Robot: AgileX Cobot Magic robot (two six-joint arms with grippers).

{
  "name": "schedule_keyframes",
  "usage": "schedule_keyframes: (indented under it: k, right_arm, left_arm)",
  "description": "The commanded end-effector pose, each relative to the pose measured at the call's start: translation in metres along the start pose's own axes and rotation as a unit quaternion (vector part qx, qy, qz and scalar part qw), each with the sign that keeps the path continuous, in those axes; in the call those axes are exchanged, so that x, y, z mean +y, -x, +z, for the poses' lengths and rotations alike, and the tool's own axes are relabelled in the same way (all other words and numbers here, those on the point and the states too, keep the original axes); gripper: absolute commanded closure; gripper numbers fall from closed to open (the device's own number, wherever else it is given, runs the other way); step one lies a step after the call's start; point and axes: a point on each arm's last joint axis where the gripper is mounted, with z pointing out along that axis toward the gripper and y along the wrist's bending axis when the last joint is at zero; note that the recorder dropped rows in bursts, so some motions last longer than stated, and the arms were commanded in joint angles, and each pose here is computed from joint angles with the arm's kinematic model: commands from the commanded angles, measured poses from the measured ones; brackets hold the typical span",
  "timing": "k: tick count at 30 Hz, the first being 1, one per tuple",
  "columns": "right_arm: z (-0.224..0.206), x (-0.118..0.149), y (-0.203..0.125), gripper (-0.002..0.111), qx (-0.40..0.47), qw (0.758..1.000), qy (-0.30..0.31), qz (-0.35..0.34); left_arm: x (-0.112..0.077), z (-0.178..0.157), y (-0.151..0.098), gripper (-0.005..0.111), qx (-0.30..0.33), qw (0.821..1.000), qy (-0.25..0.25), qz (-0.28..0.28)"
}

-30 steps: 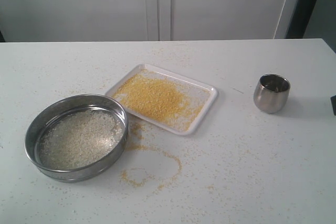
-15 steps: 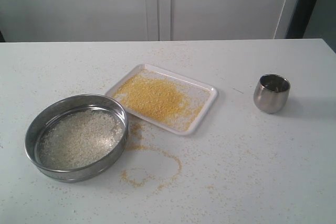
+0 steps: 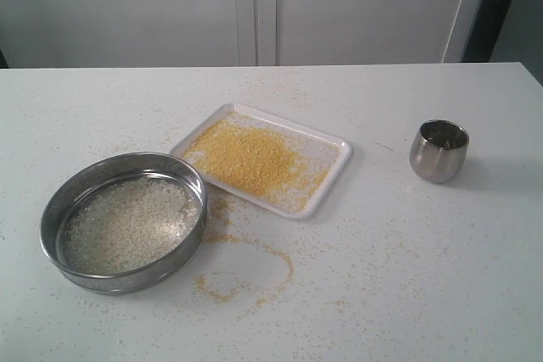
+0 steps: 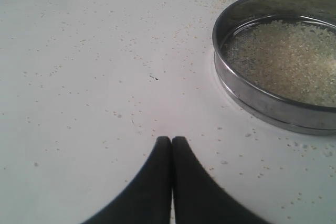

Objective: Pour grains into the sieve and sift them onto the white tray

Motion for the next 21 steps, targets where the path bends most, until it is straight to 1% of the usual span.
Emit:
schedule_keyframes:
  k: [1,12,18,21]
  right_arm:
    - [-0.002,-0.001,-0.007,0.108,-0.012,1.000,0.000,-0.002]
    - [0.001,-0.002,-0.038,0.108,-0.091,0.996,0.007,-0.002]
    - [-0.007,-0.002,-0.049,0.108,-0.149,0.989,0.011,-0.001]
    - [-0.008,-0.003,-0.059,0.108,-0.161,0.987,0.011,0.000]
  left_arm:
    - [0.000,0.000,-0.001,0.107,-0.002,1.000,0.002,0.000]
    - [0.000,0.000,-0.001,0.107,-0.002,1.000,0.002,0.000]
    - [0.000,0.000,-0.001,0.107,-0.002,1.000,0.002,0.000]
    - [0.000,0.000,-0.001,0.107,-0.002,1.000,0.002,0.000]
